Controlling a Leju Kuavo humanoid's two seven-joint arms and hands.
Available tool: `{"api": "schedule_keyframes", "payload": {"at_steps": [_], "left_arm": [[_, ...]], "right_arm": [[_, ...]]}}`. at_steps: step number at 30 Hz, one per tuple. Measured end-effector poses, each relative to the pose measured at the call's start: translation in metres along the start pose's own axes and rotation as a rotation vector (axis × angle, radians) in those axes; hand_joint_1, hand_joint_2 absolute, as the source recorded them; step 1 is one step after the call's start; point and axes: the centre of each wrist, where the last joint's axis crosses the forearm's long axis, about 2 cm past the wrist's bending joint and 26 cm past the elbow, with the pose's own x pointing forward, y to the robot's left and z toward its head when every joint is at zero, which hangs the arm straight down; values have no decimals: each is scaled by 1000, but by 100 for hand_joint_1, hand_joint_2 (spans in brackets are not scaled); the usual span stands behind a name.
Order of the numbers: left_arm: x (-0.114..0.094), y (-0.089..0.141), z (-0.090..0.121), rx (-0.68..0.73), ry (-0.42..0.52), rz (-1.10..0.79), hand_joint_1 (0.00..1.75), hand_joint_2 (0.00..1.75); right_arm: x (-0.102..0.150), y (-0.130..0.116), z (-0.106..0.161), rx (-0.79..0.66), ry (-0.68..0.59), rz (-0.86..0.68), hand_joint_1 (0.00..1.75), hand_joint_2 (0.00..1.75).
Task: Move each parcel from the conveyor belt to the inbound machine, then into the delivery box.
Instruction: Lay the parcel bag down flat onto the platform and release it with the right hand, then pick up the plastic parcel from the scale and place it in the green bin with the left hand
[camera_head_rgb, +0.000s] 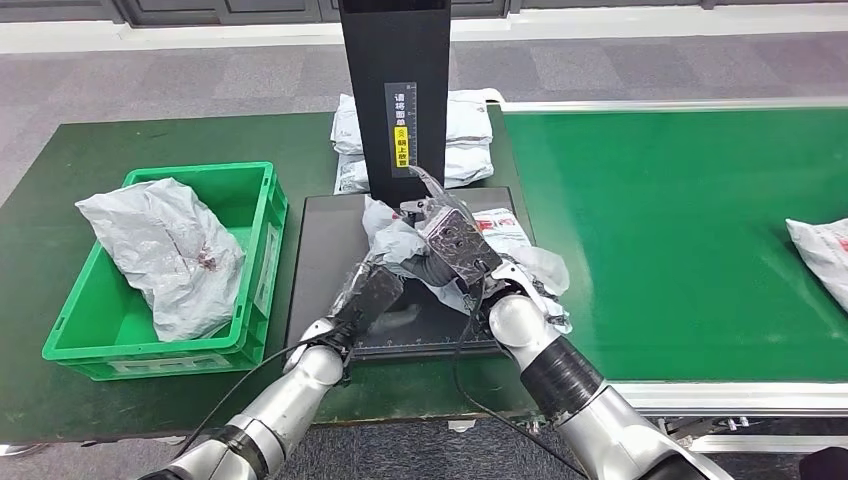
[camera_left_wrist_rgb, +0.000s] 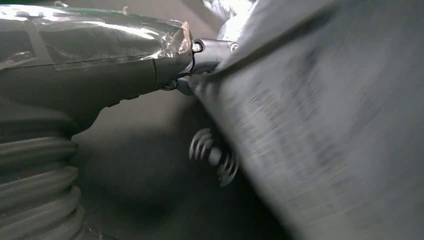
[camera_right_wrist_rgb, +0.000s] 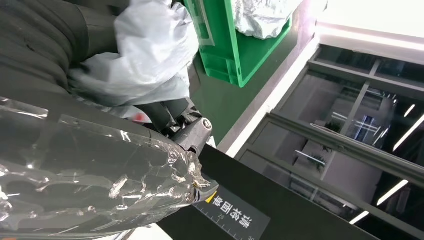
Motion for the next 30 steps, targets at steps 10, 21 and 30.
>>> {"api": "schedule_keyframes", "payload": {"at_steps": [10,21,30], "left_arm": [[-9,-13,6,-191,34,-224,175,175],[-9,-5,3,-84,0,-253,175,175],[-11,17,-1,206,-53,-25,175,175]], "right_arm": [[-2,-12,6,-31,3,1,0,175],[-11,-25,23,-123,1,-24,0,175],[-16,-33,28,-165,-31,-38,0,175]]}}
